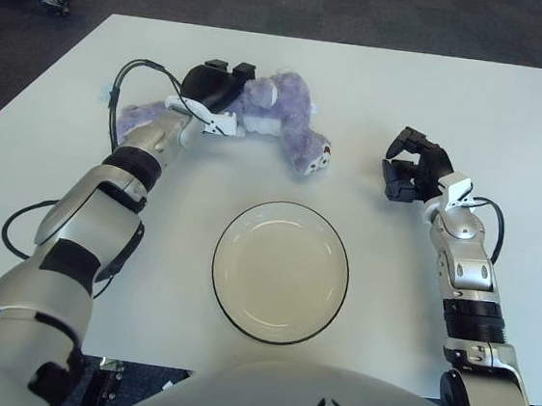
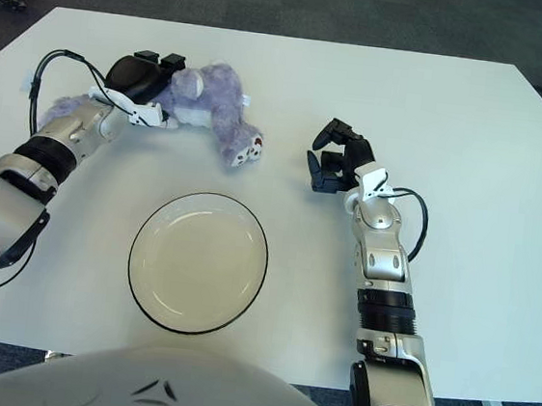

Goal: Put the doll into the plate.

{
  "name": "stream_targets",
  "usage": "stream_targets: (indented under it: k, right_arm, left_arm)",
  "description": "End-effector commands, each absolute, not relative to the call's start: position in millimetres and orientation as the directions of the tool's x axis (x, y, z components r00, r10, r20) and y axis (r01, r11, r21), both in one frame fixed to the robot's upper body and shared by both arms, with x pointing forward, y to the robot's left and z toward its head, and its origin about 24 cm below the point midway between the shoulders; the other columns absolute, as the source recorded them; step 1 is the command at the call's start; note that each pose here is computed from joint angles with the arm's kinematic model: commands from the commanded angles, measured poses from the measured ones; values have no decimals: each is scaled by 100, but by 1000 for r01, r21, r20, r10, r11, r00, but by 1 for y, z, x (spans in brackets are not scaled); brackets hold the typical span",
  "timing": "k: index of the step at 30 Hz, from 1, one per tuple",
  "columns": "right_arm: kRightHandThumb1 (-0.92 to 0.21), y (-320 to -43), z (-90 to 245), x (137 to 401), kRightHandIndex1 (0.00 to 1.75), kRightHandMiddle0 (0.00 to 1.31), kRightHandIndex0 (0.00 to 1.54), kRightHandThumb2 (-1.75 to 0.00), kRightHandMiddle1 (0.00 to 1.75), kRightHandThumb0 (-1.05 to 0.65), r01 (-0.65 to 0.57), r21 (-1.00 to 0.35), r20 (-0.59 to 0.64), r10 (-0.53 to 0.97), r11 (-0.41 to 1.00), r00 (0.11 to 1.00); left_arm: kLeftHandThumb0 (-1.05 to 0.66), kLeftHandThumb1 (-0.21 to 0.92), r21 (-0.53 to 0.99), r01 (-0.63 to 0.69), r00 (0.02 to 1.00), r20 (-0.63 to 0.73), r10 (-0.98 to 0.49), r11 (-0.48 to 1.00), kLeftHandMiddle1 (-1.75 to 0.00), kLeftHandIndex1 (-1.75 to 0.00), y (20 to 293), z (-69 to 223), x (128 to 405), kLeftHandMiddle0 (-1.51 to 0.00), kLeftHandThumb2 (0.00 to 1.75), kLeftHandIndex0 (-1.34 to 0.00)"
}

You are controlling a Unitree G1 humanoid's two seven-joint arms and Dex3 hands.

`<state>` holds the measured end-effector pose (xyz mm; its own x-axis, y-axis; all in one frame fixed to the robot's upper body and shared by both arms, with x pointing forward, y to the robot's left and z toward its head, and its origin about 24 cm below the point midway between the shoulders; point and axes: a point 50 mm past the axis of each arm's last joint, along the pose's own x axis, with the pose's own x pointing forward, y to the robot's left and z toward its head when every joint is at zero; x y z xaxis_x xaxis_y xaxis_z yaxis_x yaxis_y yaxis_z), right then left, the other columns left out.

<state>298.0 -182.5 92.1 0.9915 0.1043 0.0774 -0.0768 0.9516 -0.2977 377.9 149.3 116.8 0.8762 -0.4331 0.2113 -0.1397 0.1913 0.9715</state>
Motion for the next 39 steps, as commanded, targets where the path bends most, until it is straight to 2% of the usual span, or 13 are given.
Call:
stream_targets:
  k: [1,11,23,30,39]
  right_arm:
    - [-40,-179,106,303,175,55,113,-121,175,-45,-47,-343,122,94,938,988]
    - [-43,-163,119,313,175,52,110,-117,175,-44,11,-469,187,87,883,978]
    - [-44,-151,125,317,175,51,104,-116,175,-44,50,-593,224,105,803,969]
    - [-56,-146,126,318,175,42,88,-100,175,-41,40,-645,221,136,763,966]
    - [-75,-145,123,316,175,31,85,-72,172,-38,-24,-663,165,177,748,970]
  left_arm:
    - [0,-6,969,-129,864,213,-456,209,-174,-175,145,121,372,-89,175,-67]
    - [0,-7,973,-107,822,201,-533,204,-175,-173,130,133,352,-90,175,-68]
    - [0,-7,970,-69,815,189,-548,231,-175,-172,118,131,337,-91,175,-68]
    - [0,-6,965,-83,813,210,-543,248,-175,-174,112,131,334,-90,175,-66]
    - [0,-6,960,-60,808,207,-551,273,-175,-174,109,131,335,-90,175,-66]
